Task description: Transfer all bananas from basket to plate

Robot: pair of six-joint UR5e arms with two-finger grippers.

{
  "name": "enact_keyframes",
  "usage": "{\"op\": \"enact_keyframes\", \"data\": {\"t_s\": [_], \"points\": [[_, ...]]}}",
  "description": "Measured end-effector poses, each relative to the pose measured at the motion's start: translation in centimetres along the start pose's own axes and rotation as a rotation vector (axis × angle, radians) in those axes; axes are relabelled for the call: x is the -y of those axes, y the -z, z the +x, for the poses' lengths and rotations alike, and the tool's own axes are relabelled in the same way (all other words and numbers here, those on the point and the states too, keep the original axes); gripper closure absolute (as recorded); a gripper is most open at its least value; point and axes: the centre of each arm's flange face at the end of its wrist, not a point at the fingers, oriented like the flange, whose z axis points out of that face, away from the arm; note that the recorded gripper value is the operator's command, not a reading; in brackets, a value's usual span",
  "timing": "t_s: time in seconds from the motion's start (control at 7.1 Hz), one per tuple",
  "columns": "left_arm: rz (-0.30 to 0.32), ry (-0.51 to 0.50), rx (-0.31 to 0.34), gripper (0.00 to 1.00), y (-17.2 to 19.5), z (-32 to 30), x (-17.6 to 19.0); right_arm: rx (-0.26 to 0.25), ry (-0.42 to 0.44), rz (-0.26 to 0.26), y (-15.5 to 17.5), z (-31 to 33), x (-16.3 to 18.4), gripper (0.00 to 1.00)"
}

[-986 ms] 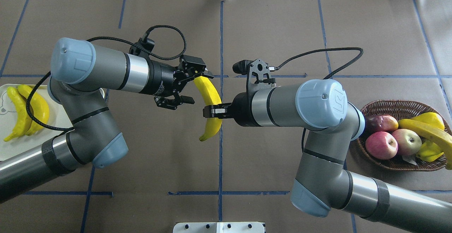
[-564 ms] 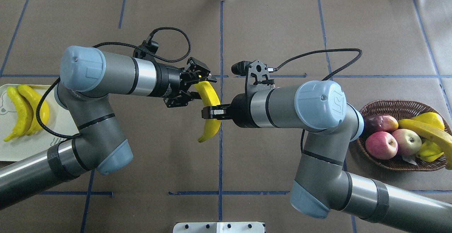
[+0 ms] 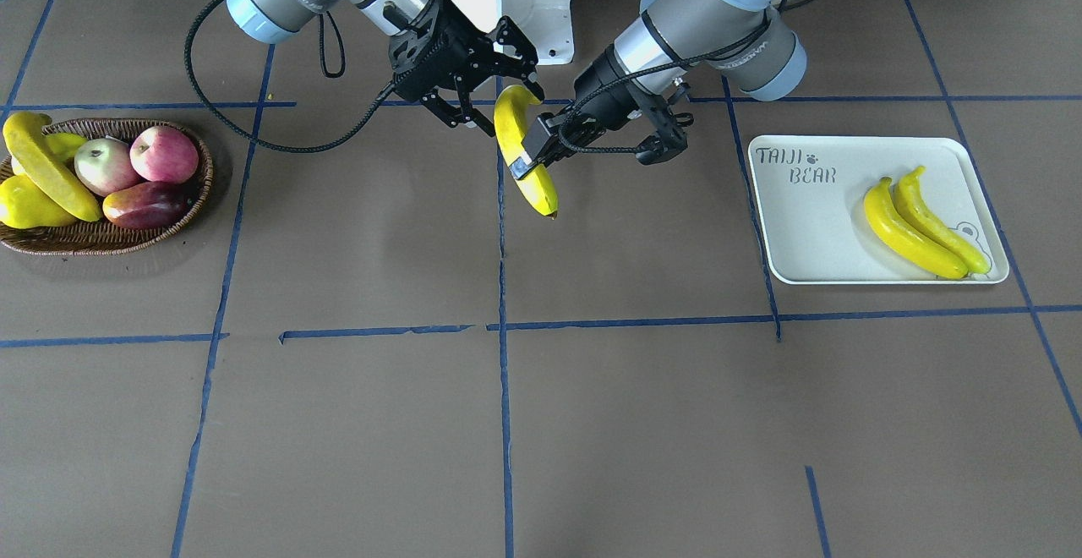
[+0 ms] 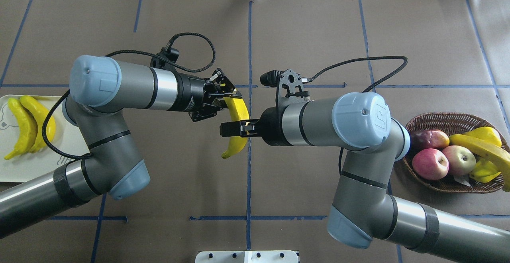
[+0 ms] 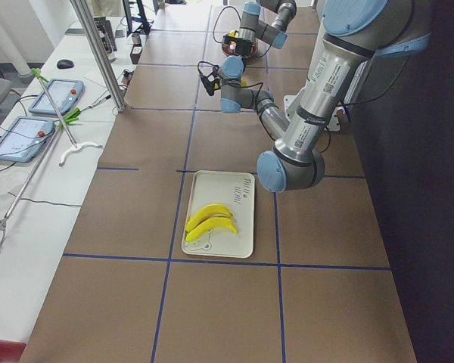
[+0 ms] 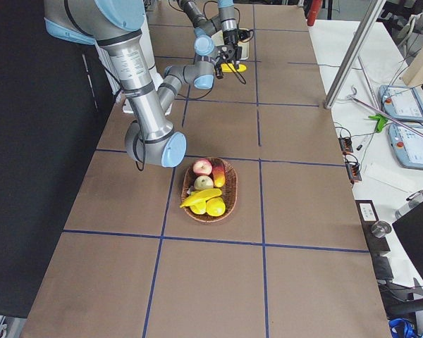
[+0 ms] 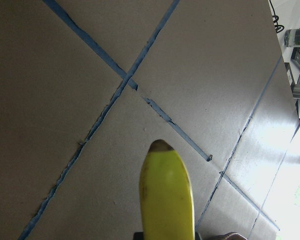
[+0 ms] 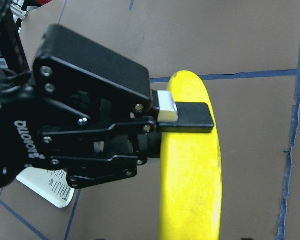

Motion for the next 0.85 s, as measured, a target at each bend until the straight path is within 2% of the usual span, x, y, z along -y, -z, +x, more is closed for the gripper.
{"op": "enact_keyframes", "data": {"t_s": [0.42,0.85], "points": [[0.021,0.004,0.023,0.99,0.2,-1.7,1.3,0.003,-0.004,-0.034,1.2,0.6,0.6,0.00],[0.078,0.020,0.063,0.99,1.9,-4.5,4.6,-0.043,-0.038,-0.096,3.7,5.2,2.8,0.00]]}}
